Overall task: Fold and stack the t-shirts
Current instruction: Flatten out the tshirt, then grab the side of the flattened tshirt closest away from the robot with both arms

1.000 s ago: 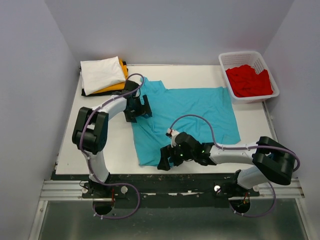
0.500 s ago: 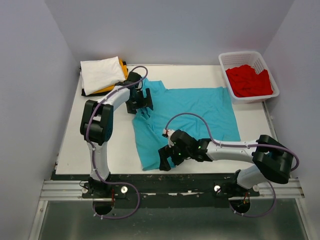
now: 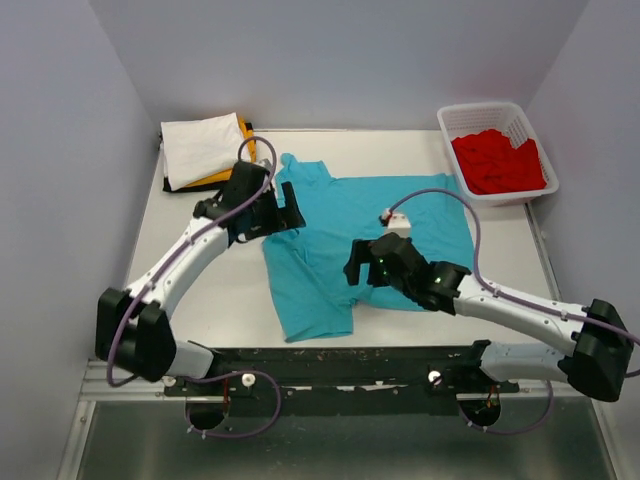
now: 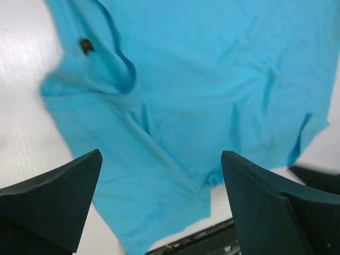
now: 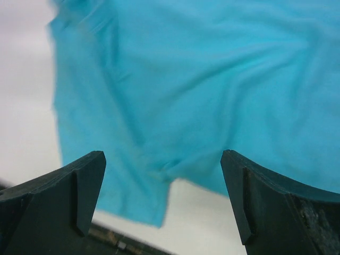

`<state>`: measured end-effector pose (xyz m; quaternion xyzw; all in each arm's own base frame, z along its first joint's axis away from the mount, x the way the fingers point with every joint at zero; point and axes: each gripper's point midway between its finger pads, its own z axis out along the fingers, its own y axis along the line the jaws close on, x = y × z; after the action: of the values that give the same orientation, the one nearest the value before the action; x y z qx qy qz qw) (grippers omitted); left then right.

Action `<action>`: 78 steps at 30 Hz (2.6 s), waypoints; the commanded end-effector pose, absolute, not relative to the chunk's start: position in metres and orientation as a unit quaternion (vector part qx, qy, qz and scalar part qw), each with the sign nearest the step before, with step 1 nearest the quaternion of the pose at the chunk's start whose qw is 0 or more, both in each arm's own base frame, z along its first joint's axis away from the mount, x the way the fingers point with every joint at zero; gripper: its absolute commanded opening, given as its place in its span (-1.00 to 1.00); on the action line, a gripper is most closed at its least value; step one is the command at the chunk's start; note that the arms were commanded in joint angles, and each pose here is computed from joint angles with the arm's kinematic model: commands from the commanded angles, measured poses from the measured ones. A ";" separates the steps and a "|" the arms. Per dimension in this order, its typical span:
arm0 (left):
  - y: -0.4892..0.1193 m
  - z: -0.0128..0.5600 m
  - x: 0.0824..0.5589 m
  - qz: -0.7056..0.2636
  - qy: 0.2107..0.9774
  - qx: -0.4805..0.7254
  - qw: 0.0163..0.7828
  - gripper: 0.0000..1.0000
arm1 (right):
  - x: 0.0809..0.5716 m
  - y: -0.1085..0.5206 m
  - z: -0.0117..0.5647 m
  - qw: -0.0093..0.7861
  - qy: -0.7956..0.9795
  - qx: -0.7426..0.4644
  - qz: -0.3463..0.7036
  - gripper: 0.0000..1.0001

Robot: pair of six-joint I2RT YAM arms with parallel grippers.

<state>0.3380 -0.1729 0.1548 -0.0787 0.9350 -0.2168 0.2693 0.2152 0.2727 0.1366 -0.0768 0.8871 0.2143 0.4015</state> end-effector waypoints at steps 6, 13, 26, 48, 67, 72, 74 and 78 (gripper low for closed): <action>-0.249 0.115 0.231 -0.334 0.914 -0.017 0.230 0.97 | 0.275 0.125 0.086 0.379 0.909 0.166 0.047 1.00; -0.242 0.056 0.215 -0.301 0.936 -0.043 0.180 0.97 | 0.257 0.090 0.040 0.312 0.924 0.222 0.011 1.00; -0.185 0.014 0.197 -0.167 0.968 -0.098 0.161 0.97 | 0.220 -0.016 0.030 0.285 0.848 0.438 -0.085 1.00; -0.154 0.064 0.142 -0.129 0.970 -0.066 0.195 0.97 | 0.238 -0.024 0.058 0.304 0.881 0.346 -0.107 0.66; -0.182 0.008 0.067 -0.228 0.969 -0.039 0.085 0.11 | 0.250 -0.010 0.033 0.287 0.902 0.312 -0.083 0.28; -0.183 0.009 0.075 -0.202 0.975 -0.035 0.088 -1.00 | 0.255 -0.005 0.038 0.289 0.905 0.305 -0.071 0.18; -0.182 0.010 0.076 -0.198 0.976 -0.034 0.090 -1.00 | 0.257 -0.003 0.040 0.292 0.906 0.299 -0.069 0.15; -0.181 0.014 0.074 -0.207 0.973 -0.037 0.094 -1.00 | 0.257 -0.006 0.038 0.288 0.909 0.290 -0.085 0.12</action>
<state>0.0639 -0.1757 0.0036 -0.0357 0.9789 -0.1908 0.0645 0.2473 -0.0086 0.0325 0.3061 0.9056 -0.0838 0.2814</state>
